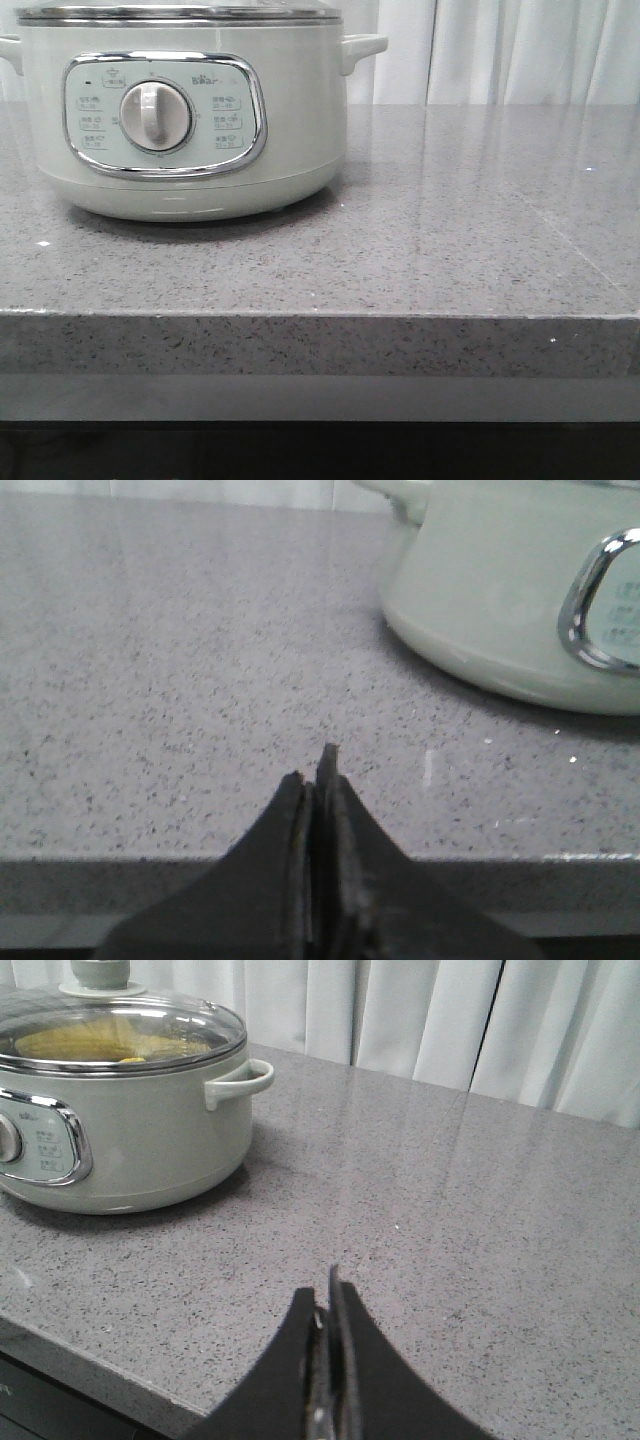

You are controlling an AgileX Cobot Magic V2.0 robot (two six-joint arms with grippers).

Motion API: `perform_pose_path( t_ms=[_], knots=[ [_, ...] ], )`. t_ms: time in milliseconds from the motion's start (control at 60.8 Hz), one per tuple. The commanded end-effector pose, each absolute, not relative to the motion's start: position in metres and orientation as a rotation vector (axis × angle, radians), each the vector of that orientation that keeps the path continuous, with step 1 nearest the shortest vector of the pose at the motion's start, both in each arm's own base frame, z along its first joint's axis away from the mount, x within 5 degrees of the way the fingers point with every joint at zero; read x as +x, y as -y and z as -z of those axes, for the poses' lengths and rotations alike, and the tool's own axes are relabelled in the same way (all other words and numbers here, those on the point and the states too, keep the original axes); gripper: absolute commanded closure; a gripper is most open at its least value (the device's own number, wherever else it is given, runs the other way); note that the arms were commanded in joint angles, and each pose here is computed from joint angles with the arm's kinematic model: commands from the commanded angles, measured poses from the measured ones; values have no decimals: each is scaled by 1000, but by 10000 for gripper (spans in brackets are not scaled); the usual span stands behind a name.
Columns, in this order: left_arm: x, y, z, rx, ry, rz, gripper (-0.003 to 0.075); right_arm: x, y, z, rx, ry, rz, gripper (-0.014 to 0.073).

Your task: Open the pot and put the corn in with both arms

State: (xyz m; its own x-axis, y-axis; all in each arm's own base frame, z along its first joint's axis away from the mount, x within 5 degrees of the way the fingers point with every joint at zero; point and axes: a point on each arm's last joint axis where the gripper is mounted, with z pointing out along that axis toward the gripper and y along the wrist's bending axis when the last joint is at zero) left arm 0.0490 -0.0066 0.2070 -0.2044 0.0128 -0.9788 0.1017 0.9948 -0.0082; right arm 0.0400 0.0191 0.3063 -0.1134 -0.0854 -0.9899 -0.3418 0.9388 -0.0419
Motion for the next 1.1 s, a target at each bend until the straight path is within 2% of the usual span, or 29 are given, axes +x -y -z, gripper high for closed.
perform_pose_path(
  t_ms=[0,197,1085],
  knots=[
    [49,6,-215,57,-1662,84,739,40,-18,-320,-302,-1594,-216,665],
    [54,5,-192,49,-1679,81,739,40,-18,-320,-303,-1595,-216,665],
    [54,5,-194,47,-1662,80,739,40,-18,-320,-303,-1596,-216,665]
  ],
)
